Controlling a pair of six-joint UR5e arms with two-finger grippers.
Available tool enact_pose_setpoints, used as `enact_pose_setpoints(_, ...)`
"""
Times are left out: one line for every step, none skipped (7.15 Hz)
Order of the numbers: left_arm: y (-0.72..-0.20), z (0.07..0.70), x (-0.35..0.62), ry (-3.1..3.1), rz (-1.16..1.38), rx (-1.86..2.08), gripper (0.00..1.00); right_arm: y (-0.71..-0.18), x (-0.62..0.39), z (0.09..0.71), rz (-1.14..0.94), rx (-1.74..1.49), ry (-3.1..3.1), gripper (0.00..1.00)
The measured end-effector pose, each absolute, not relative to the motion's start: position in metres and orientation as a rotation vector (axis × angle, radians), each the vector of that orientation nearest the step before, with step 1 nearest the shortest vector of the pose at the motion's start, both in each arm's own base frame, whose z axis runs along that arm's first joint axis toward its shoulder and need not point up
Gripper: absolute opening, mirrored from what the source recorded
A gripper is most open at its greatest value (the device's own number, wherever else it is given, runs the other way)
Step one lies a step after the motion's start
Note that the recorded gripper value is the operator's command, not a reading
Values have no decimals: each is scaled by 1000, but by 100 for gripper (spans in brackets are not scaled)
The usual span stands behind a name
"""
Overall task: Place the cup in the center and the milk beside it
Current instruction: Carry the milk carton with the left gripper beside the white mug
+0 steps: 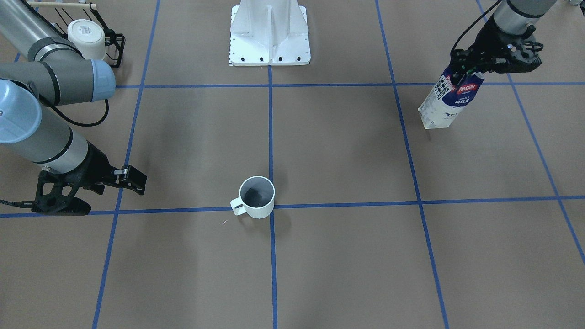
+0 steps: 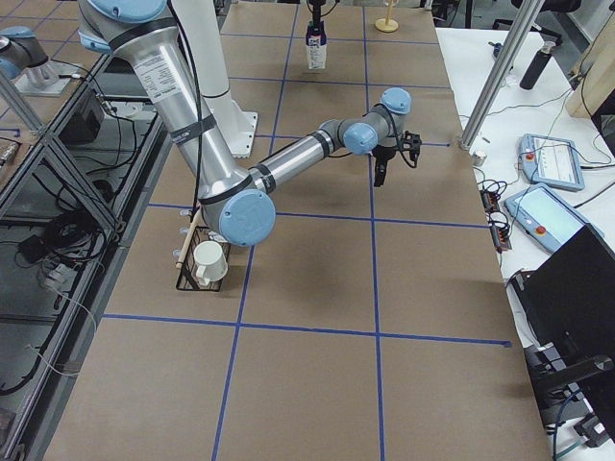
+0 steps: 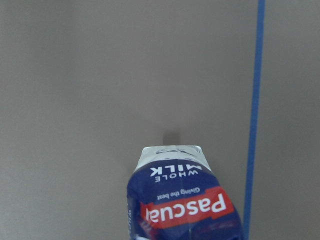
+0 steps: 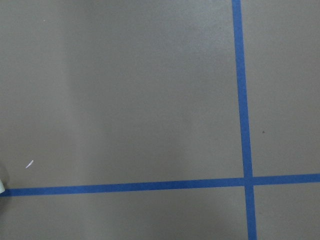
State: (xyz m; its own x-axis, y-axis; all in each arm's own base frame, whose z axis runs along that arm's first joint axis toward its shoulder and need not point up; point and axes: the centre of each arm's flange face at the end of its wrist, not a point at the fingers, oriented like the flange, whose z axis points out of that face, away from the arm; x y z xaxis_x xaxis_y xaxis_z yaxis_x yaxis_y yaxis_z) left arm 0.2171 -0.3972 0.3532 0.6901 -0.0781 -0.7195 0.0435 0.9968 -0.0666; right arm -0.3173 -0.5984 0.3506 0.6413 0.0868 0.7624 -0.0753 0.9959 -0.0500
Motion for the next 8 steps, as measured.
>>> enact_pose_setpoints(-430, 310, 243, 791, -75, -56, 0, -598, -317, 352, 93, -15, -869, 100)
enact_pose_setpoints(-465, 266, 270, 774, -81, -52, 0, -598, -317, 354, 92, -16, -868, 100)
enact_pose_setpoints(-497, 231, 297, 761, -82, -34, 0, -597, -316, 356, 92, -16, -867, 100)
enact_pose_setpoints(-525, 203, 323, 758, -76, -14, 0, -597, -316, 359, 93, -16, -866, 100)
enact_pose_setpoints(-551, 182, 346, 767, -69, 5, 0, -596, -315, 364, 93, -14, -868, 100)
enact_pose_setpoints(-575, 166, 369, 787, -57, 28, 0, -595, -315, 367, 92, -10, -871, 100)
enact_pose_setpoints(-593, 153, 391, 810, -39, 51, 0, -595, -315, 368, 89, -7, -874, 100)
enact_pose_setpoints(-599, 141, 414, 820, -19, 61, 0, -594, -314, 369, 87, -5, -876, 100)
